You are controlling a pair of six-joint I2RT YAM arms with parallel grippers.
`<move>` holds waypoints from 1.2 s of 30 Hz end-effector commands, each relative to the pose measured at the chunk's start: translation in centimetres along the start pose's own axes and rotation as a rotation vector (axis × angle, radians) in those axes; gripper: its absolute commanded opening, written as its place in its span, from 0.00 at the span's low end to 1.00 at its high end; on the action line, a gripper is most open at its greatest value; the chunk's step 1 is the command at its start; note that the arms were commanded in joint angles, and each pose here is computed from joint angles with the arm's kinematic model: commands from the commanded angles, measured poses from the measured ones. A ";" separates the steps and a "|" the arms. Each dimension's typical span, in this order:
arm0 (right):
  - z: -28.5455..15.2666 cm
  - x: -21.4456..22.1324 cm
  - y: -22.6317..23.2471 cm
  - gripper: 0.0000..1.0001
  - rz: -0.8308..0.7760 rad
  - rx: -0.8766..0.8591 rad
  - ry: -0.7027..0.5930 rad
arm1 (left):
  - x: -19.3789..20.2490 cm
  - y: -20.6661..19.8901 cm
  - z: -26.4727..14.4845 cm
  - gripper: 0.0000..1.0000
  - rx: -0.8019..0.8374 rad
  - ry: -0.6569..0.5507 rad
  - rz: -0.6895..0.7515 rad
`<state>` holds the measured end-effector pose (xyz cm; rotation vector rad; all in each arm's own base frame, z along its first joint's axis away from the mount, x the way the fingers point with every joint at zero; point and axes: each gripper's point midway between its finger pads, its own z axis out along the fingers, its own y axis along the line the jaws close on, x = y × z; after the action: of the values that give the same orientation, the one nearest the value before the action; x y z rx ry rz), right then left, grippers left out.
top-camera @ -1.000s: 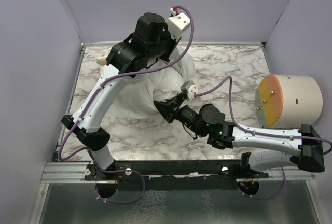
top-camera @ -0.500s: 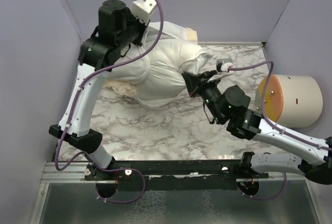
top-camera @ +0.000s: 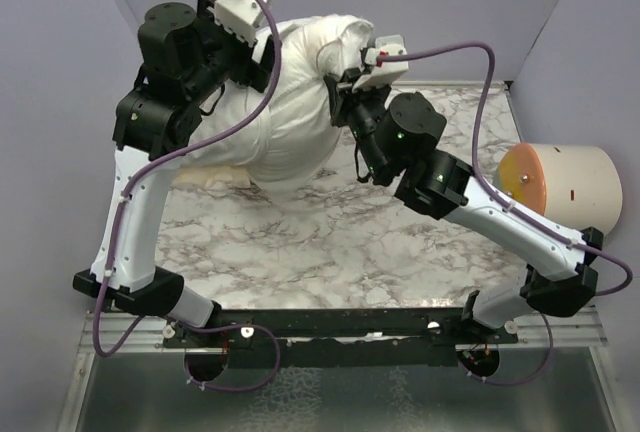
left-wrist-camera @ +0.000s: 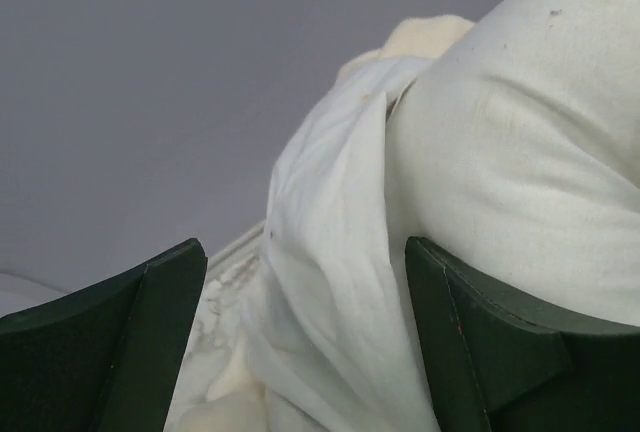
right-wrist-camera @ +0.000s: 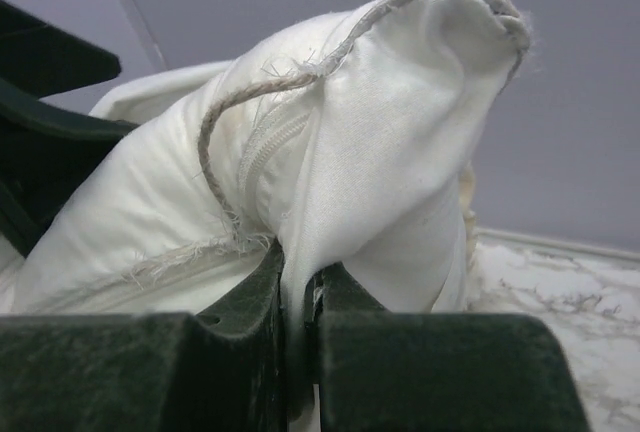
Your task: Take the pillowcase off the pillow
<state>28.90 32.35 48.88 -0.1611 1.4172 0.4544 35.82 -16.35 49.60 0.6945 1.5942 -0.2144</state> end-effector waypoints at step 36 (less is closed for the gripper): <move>4.6 -5.3 1.0 0.01 -0.133 0.149 -0.132 | 3.9 3.0 -8.6 0.69 -0.332 -0.090 0.260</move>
<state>33.14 35.73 53.05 -0.1538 1.3439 0.2095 29.20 -11.26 48.28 0.6655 1.3966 -0.0033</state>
